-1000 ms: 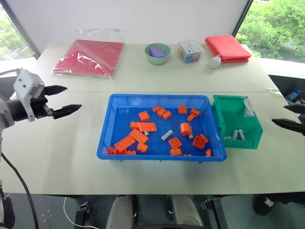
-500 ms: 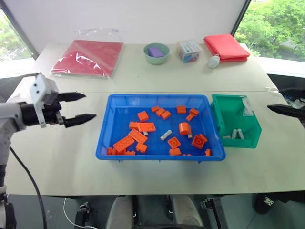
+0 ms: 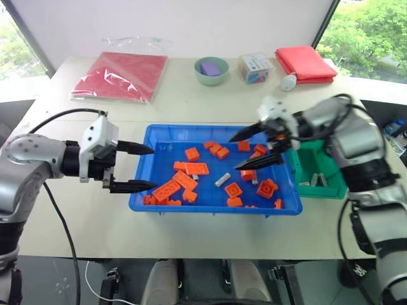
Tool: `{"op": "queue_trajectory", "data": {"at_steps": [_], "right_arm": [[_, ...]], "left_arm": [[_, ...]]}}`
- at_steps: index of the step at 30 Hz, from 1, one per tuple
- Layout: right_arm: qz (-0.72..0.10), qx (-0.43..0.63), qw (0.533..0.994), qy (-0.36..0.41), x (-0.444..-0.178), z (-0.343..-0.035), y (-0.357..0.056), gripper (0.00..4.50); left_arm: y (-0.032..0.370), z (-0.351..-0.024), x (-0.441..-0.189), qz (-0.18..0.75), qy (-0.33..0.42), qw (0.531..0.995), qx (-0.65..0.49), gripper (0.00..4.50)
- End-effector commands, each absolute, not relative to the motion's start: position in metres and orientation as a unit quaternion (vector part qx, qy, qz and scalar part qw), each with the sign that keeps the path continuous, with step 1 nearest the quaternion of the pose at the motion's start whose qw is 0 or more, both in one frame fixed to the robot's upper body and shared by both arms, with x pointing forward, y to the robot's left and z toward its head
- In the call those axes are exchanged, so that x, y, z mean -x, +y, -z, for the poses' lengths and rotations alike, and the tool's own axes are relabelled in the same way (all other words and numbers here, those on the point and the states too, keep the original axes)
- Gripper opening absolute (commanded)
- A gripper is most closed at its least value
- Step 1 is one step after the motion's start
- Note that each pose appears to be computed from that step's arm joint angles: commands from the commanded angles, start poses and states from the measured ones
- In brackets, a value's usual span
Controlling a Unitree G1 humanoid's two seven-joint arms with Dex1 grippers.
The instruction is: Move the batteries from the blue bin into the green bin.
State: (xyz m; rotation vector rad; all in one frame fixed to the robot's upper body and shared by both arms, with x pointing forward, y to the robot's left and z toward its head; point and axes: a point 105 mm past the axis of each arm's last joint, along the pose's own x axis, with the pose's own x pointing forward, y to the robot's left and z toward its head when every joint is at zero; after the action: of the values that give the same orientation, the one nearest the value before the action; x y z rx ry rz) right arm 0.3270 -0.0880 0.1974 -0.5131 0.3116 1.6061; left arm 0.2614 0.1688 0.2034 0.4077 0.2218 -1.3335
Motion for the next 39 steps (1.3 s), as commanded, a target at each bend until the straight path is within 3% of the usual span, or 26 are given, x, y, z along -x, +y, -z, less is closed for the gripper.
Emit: {"op": "queue_trajectory", "data": {"at_steps": [1, 10, 19, 27, 32, 39], "right_arm": [[-0.69, 0.248, 0.665, 0.14, -0.348, -0.192, -0.074, 4.25], [-0.657, 0.264, 0.689, 0.156, -0.381, -0.15, -0.034, 4.25], [-0.674, 0.257, 0.676, 0.15, -0.377, -0.141, -0.032, 4.25], [-0.678, 0.23, 0.688, 0.119, -0.374, -0.165, -0.033, 4.25], [-0.688, 0.232, 0.674, 0.138, -0.36, -0.154, -0.04, 4.25], [-0.663, 0.229, 0.695, 0.158, -0.361, -0.129, -0.041, 4.25]], "left_arm": [[0.166, -0.213, -0.259, 0.615, 0.086, 0.759, -0.196, 4.5], [0.169, -0.203, -0.264, 0.597, 0.092, 0.773, -0.193, 4.5], [0.177, -0.21, -0.27, 0.576, 0.085, 0.788, -0.2, 4.5], [0.175, -0.211, -0.272, 0.575, 0.08, 0.788, -0.204, 4.5], [0.173, -0.215, -0.275, 0.578, 0.076, 0.787, -0.202, 4.5], [0.169, -0.214, -0.276, 0.589, 0.075, 0.778, -0.204, 4.5]]}}
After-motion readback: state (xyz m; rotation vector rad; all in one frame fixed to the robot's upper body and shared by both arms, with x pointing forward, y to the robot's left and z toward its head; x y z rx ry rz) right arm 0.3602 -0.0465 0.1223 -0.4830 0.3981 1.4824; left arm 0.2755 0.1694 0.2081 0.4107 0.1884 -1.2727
